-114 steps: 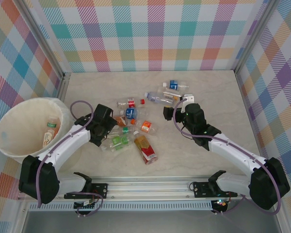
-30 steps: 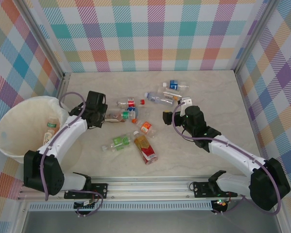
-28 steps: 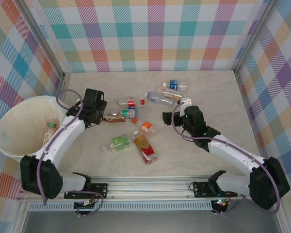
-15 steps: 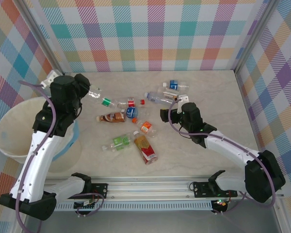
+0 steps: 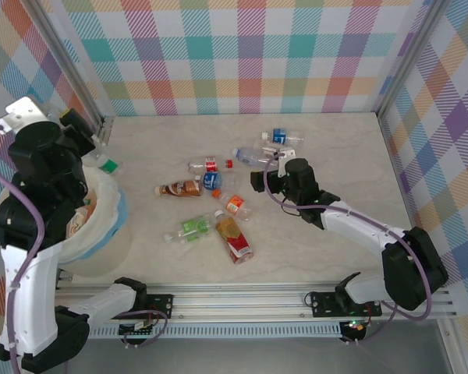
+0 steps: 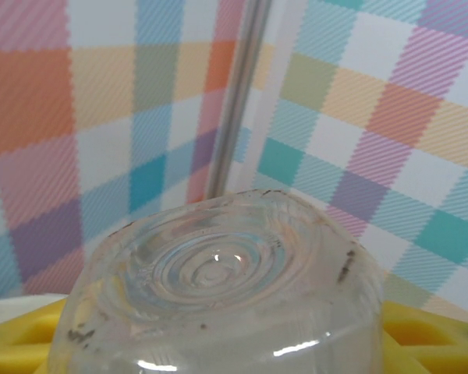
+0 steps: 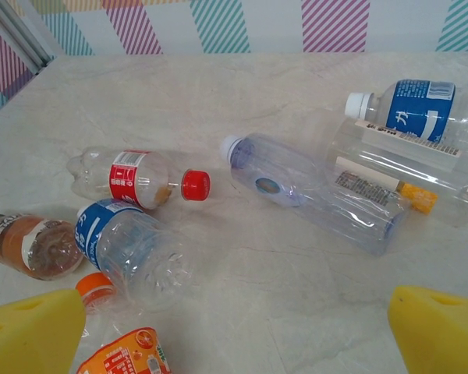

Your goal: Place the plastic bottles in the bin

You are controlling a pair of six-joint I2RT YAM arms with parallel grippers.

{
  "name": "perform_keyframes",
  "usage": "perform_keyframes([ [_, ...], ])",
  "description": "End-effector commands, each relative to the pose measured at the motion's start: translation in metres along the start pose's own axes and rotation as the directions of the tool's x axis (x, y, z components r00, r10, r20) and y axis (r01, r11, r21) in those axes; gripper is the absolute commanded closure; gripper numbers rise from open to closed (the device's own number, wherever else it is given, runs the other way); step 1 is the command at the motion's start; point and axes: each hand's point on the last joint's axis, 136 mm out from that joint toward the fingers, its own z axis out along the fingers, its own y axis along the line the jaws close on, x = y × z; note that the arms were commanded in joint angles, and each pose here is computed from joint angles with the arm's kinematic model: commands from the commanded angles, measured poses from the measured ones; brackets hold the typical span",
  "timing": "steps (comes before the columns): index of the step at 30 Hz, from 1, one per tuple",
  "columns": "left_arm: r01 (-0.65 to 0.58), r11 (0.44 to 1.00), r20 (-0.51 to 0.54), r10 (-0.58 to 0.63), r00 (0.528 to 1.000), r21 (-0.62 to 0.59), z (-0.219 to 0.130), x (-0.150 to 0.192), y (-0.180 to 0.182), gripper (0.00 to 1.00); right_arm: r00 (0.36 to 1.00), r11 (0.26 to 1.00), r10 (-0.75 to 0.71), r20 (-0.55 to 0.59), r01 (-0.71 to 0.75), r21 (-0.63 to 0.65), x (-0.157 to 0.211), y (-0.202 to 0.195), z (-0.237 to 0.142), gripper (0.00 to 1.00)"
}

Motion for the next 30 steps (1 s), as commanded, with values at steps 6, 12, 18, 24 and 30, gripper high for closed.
perform_keyframes([
  [6, -0.237, 0.912, -0.031, 0.241, 0.970, -0.334, -0.006, 0.001, 0.059, 0.91, 0.998, 0.999, 0.033, 0.055, -0.031, -0.042, -0.024, 0.009, -0.002, 0.00],
  [12, -0.221, 0.900, -0.063, 0.213, 0.975, -0.376, 0.004, 0.015, 0.074, 0.92, 0.997, 0.998, 0.057, 0.054, -0.055, -0.042, -0.023, 0.008, -0.011, 0.00],
  [18, -0.163, 0.914, -0.202, 0.091, 0.975, -0.372, 0.034, 0.065, 0.089, 0.90, 0.996, 0.999, 0.048, 0.071, -0.047, -0.016, -0.022, 0.002, -0.020, 0.00],
  [24, -0.062, 0.877, -0.259, -0.072, 0.963, -0.477, 0.048, 0.098, 0.126, 0.85, 0.997, 0.999, 0.037, 0.066, -0.038, 0.011, -0.017, -0.005, -0.029, 0.00],
  [30, 0.051, 0.854, -0.299, -0.236, 0.925, -0.517, 0.053, 0.143, 0.148, 0.52, 0.997, 0.998, 0.046, 0.065, -0.048, 0.030, -0.012, -0.009, -0.032, 0.00],
])
